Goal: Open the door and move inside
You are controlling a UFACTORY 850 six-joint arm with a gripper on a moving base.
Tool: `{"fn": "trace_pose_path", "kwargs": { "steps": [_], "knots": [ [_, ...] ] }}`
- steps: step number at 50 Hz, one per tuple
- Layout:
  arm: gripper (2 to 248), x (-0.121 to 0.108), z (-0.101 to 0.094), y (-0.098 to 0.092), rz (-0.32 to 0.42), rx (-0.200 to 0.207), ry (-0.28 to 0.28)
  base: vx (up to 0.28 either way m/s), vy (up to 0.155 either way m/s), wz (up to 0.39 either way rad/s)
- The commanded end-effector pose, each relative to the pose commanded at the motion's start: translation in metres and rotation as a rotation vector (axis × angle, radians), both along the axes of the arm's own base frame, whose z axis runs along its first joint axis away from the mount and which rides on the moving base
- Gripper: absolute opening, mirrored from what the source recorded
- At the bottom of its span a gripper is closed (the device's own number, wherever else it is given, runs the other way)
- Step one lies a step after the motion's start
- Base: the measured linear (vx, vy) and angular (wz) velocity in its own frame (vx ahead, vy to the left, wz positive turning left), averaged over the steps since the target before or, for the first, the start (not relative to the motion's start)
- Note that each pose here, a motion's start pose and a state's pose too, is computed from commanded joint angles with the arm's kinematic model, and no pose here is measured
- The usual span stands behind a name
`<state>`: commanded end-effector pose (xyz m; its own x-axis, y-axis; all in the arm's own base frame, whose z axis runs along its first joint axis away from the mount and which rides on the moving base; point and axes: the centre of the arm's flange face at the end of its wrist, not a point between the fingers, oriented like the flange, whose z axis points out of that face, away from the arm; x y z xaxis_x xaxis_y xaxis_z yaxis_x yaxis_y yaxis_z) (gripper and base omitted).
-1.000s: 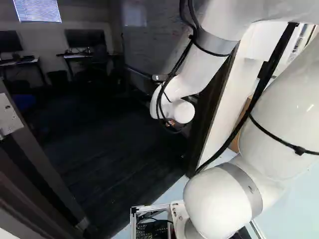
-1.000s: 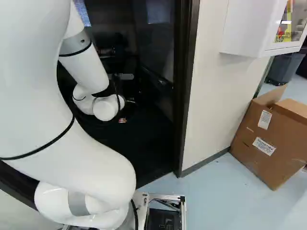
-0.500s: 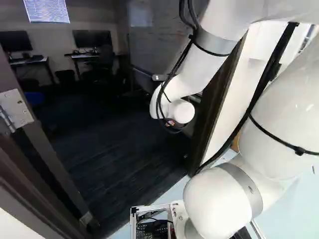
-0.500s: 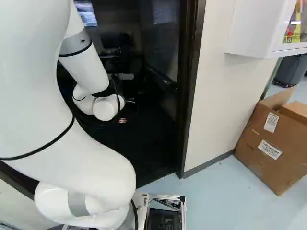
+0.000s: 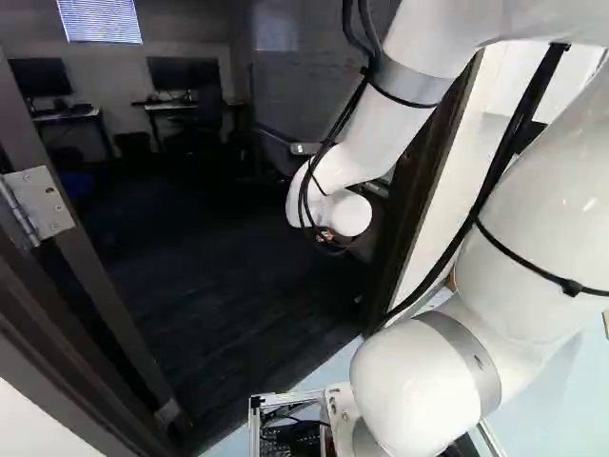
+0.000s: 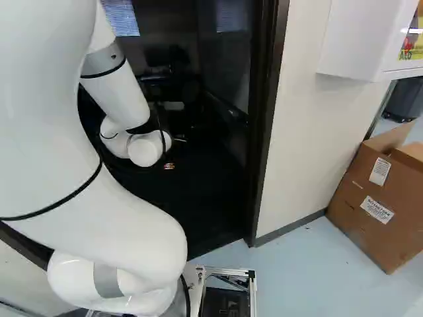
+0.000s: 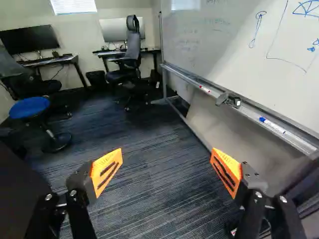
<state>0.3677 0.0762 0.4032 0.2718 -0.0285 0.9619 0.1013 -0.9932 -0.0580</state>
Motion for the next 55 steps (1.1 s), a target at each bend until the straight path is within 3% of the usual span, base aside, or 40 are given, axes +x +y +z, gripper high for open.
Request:
{"fn": "trace_pose_path", "kwargs": {
  "steps": [42, 55],
  "knots": [
    [247, 0.0, 0.0, 0.0, 0.0, 0.0, 0.0, 0.012, -0.014, 0.236],
    [247, 0.0, 0.0, 0.0, 0.0, 0.0, 0.0, 0.071, 0.045, 0.292]
  ]
}}
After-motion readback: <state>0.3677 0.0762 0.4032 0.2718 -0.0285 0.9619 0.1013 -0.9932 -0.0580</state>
